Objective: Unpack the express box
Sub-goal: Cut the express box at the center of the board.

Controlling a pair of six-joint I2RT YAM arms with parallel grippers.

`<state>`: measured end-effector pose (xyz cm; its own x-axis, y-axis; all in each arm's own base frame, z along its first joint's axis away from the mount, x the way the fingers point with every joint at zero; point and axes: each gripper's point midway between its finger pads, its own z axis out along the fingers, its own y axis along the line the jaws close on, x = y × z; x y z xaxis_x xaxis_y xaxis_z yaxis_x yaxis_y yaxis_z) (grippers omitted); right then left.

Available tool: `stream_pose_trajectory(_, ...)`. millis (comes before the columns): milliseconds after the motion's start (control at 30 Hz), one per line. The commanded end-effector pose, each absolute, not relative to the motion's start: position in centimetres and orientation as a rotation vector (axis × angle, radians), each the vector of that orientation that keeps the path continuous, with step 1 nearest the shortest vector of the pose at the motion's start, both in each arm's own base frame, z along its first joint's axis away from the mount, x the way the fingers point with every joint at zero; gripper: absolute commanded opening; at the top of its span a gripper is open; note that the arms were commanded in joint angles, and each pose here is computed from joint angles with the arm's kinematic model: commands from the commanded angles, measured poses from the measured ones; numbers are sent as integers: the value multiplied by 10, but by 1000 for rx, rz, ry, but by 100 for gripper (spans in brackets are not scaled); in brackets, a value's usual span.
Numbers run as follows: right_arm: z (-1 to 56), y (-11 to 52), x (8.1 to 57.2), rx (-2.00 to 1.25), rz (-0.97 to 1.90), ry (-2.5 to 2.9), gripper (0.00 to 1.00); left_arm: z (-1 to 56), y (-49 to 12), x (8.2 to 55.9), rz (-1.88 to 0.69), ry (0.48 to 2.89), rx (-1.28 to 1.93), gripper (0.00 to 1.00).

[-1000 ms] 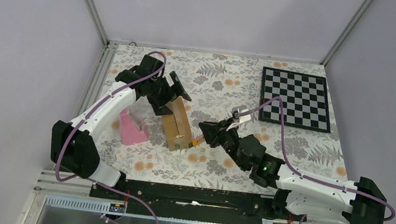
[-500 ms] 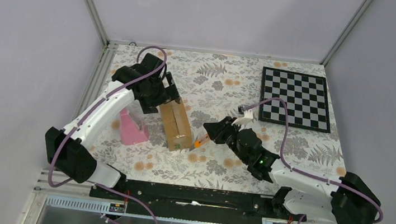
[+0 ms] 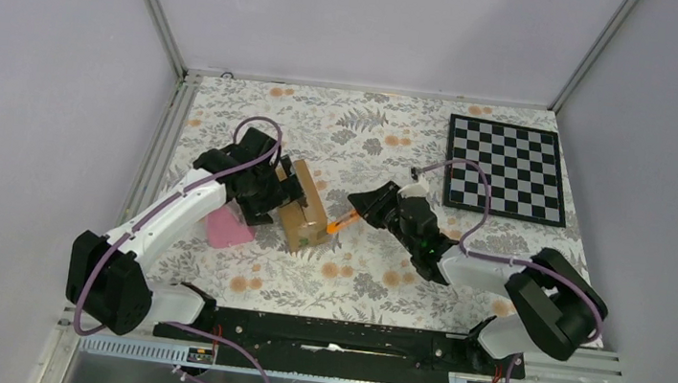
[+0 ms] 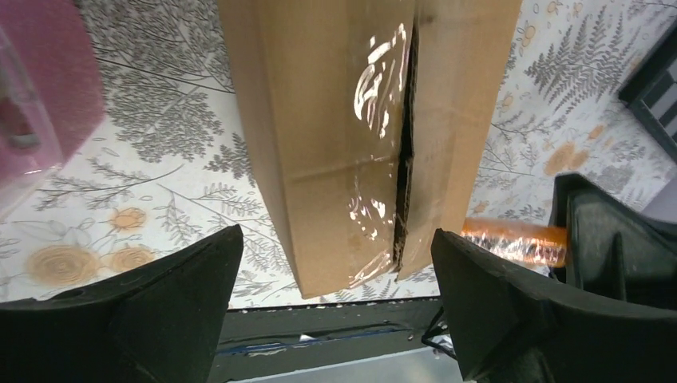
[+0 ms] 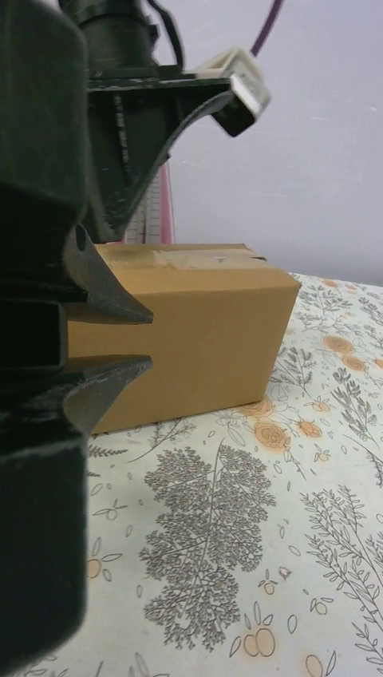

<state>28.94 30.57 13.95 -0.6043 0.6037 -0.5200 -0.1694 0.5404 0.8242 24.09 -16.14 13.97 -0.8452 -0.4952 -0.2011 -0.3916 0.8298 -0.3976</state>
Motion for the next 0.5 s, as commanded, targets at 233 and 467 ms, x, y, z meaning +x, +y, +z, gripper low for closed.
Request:
stream_pose_trajectory(233, 205, 300, 351, 478, 1261, 1717, 0, 162, -193, 275, -853, 2421, -928, 99)
stream_pose_trajectory(467, 208, 281, 341, 624, 1332, 1705, 0, 169, -200, 285, -926, 2335, -952, 99)
